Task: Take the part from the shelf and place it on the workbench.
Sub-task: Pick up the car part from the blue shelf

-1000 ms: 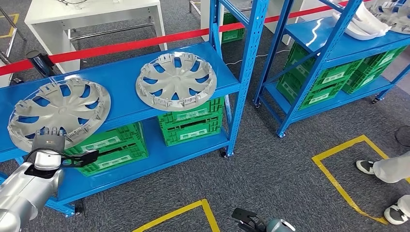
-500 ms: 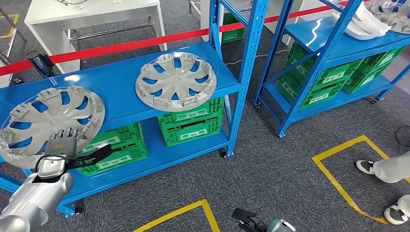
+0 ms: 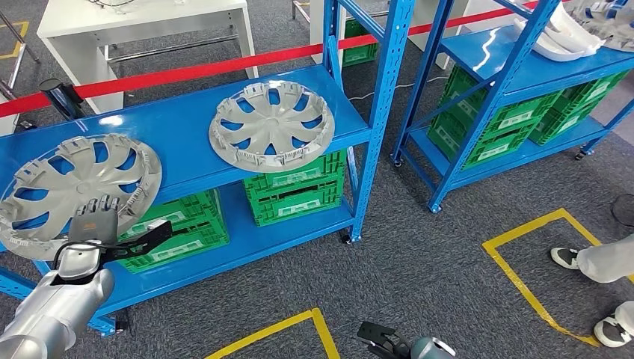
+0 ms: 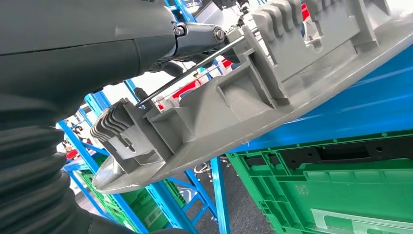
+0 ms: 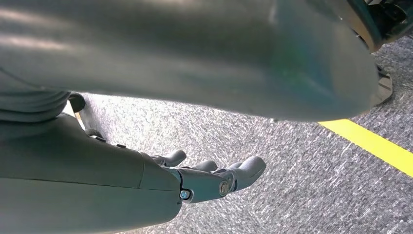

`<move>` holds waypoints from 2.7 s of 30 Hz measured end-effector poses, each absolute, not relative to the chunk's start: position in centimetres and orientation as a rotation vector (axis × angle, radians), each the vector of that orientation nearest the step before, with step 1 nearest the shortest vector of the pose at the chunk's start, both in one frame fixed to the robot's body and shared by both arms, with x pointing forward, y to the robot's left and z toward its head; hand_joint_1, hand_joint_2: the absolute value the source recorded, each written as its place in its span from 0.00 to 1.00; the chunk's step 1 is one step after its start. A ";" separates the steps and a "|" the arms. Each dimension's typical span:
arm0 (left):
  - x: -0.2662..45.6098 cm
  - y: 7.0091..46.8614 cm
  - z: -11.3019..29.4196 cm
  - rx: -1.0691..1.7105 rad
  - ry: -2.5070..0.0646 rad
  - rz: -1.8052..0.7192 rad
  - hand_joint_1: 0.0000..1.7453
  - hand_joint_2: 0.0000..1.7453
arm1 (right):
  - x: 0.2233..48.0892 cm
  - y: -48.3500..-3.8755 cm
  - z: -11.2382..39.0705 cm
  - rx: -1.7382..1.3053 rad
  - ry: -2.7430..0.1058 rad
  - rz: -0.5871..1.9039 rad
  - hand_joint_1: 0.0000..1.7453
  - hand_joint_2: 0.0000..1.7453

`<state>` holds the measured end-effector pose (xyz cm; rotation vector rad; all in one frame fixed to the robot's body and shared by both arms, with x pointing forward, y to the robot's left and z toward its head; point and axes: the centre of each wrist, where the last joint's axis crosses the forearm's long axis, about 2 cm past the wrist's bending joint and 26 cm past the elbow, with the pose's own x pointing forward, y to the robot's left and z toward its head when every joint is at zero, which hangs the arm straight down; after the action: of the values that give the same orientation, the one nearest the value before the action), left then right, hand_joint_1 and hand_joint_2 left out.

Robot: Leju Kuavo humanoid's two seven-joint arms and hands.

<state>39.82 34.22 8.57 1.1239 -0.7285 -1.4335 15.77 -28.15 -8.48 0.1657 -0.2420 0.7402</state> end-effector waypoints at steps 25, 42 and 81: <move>39.9 33.5 8.6 1.128 -0.737 -1.455 0.00 1.00 | 16.1 -28.1 -8.4 0.165 -0.249 0.735 0.00 0.00; 40.1 33.4 8.9 1.143 -0.791 -1.384 1.00 1.00 | 16.2 -28.1 -8.3 0.165 -0.251 0.734 0.00 0.00; 41.0 32.9 10.1 1.183 -0.839 -1.417 1.00 1.00 | 16.5 -28.1 -8.2 0.164 -0.260 0.731 0.00 0.00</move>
<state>41.05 32.94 10.07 1.1833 -0.8394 -1.4165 16.50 -28.14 -8.22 0.1644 -0.2605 0.7308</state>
